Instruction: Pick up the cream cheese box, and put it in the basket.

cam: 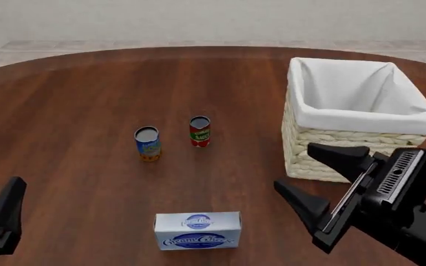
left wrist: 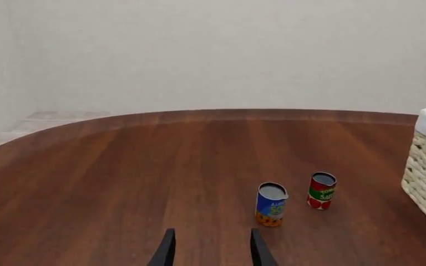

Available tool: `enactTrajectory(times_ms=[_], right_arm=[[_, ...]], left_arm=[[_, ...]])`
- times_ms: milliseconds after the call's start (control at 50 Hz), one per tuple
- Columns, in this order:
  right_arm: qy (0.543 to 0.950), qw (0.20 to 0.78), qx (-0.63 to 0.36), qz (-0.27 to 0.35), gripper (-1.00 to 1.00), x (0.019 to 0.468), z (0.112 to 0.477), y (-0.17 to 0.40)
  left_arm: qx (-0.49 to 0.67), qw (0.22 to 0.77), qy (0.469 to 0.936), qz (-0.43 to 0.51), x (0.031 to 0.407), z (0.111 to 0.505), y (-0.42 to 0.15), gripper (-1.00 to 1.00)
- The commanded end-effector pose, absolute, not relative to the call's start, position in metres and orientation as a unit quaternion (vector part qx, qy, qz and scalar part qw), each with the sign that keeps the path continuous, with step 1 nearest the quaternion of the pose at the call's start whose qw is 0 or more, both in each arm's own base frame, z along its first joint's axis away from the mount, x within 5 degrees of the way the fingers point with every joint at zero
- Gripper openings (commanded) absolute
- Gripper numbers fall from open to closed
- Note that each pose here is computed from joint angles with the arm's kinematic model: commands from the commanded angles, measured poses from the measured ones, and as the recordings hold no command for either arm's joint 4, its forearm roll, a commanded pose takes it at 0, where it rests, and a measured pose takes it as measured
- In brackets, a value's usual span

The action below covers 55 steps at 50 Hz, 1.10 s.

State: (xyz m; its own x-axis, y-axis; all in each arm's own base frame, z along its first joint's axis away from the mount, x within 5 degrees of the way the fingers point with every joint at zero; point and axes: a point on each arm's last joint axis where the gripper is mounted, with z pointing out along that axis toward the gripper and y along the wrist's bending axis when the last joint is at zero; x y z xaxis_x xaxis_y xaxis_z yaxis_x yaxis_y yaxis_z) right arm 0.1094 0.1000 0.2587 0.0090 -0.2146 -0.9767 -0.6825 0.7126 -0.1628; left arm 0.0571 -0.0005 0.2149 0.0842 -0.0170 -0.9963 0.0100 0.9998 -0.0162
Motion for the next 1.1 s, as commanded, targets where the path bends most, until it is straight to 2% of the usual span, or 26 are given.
enactTrajectory(times_ms=[20,740,1100], right_arm=[[0.679,0.615,-0.348,0.198,1.00,0.110,0.259,0.109],[0.687,0.569,-0.390,0.229,1.00,0.090,0.247,0.114],[0.698,0.545,-0.411,0.217,1.00,0.096,0.237,0.124]], left_arm=[[-0.002,0.736,0.677,-0.009,0.057,0.215,0.000,1.00],[-0.004,0.737,0.676,-0.009,0.058,0.215,0.000,1.00],[-0.003,0.734,0.679,-0.008,0.059,0.214,0.000,1.00]])
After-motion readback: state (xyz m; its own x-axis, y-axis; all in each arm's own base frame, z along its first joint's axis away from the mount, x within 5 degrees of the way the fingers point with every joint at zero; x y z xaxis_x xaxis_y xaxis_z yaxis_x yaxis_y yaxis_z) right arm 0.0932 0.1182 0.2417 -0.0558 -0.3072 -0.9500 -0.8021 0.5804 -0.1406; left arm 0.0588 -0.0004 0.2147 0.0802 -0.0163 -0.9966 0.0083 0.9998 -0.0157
